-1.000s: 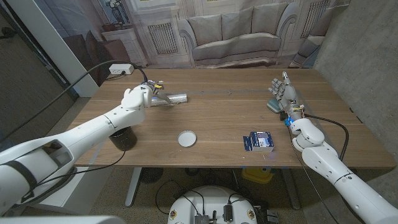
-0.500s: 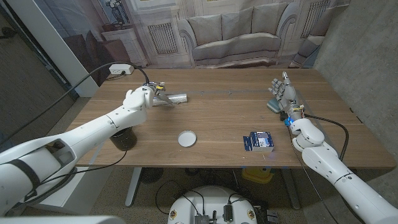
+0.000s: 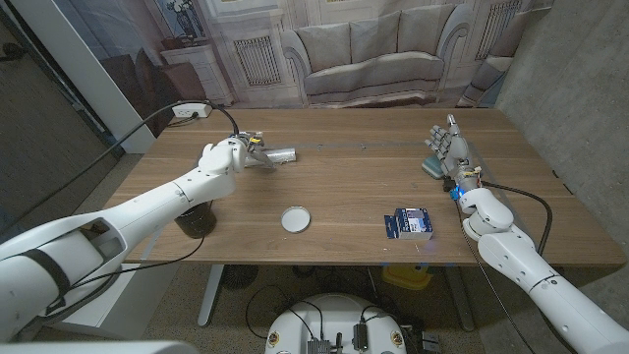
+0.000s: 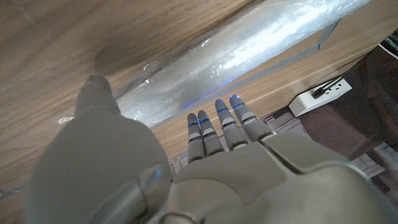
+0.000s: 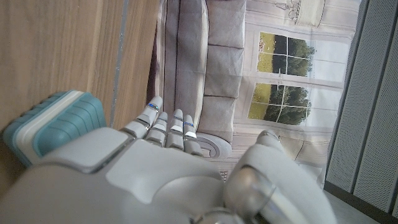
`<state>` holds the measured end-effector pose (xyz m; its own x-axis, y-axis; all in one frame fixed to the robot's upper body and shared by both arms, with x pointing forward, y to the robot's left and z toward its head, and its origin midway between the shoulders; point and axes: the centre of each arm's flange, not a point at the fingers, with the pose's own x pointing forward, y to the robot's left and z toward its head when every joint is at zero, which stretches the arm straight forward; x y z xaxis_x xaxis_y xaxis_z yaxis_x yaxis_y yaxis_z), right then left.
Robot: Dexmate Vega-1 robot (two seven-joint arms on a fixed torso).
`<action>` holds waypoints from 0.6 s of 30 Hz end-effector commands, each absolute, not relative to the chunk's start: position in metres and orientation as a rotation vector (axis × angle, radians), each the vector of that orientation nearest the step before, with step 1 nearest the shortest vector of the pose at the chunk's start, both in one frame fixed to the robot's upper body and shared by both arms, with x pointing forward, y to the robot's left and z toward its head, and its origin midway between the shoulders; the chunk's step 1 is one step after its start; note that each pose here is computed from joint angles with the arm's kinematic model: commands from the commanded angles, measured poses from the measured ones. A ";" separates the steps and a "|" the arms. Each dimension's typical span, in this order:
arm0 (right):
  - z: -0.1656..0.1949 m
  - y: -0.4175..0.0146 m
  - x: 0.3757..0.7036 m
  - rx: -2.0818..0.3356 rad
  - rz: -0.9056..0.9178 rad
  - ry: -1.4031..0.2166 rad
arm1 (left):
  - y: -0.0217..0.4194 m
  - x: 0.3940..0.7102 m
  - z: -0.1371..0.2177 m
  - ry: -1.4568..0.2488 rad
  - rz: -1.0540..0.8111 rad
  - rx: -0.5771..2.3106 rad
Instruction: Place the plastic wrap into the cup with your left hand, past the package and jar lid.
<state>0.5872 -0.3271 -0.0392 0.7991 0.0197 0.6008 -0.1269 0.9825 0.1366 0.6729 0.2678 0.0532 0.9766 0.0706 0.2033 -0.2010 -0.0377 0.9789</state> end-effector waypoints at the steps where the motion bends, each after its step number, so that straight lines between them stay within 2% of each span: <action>1: -0.040 -0.330 0.587 0.175 0.075 -0.636 | 0.264 0.680 0.047 -0.089 0.204 1.579; 18: -0.041 -0.332 0.590 0.182 0.080 -0.631 | 0.258 0.685 0.039 -0.064 0.199 1.579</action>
